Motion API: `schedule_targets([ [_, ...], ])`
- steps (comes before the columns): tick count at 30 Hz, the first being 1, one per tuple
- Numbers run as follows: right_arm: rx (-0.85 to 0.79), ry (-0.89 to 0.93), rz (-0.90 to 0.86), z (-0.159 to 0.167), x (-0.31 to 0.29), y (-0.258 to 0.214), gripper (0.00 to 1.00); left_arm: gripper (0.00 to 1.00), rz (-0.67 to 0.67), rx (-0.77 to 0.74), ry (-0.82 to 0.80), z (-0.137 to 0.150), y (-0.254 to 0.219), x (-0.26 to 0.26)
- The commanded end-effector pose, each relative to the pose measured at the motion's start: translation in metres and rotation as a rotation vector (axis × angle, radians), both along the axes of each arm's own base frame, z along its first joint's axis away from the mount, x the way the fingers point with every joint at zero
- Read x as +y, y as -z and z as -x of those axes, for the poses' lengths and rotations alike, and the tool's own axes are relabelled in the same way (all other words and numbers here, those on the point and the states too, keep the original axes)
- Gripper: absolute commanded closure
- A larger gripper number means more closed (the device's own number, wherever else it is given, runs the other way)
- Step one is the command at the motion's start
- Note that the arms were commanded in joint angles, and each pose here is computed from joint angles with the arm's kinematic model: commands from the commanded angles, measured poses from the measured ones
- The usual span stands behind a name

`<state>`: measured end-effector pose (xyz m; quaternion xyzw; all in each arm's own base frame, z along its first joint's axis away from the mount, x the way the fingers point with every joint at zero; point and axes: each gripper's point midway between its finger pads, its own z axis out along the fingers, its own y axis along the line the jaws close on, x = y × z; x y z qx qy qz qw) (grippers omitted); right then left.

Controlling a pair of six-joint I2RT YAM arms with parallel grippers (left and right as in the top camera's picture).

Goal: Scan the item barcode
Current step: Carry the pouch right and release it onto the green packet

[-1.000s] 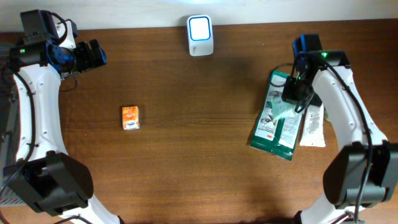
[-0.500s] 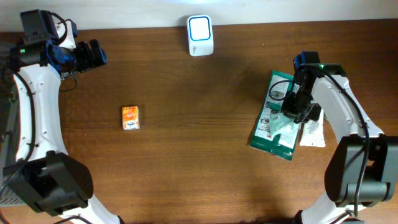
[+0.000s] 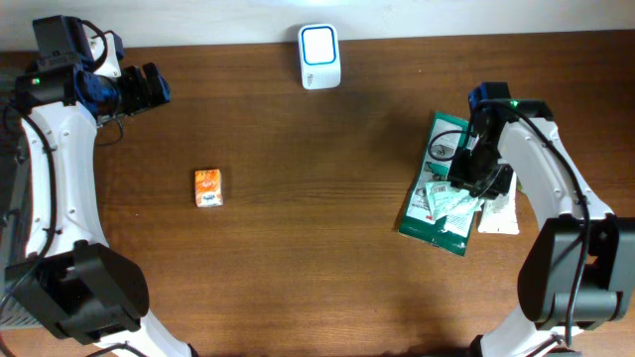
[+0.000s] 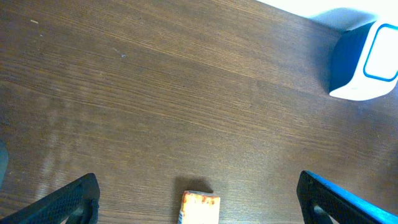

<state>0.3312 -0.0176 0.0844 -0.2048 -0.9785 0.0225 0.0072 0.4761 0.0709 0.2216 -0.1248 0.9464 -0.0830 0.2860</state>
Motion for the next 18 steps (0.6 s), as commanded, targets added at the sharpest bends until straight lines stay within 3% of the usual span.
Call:
schedule_targets([
  [1, -0.079, -0.052, -0.021, -0.013, 0.01, -0.031, 0.62, 0.01, 0.008, 0.01, -0.004, 0.0, 0.005, 0.0],
  [8, -0.192, -0.118, -0.031, -0.013, 0.032, -0.072, 0.6, 0.01, 0.008, 0.011, -0.004, 0.0, 0.005, 0.0],
  [18, -0.207, -0.19, -0.064, -0.008, 0.06, -0.079, 0.6, 0.01, 0.008, 0.011, -0.004, 0.0, 0.005, 0.0],
])
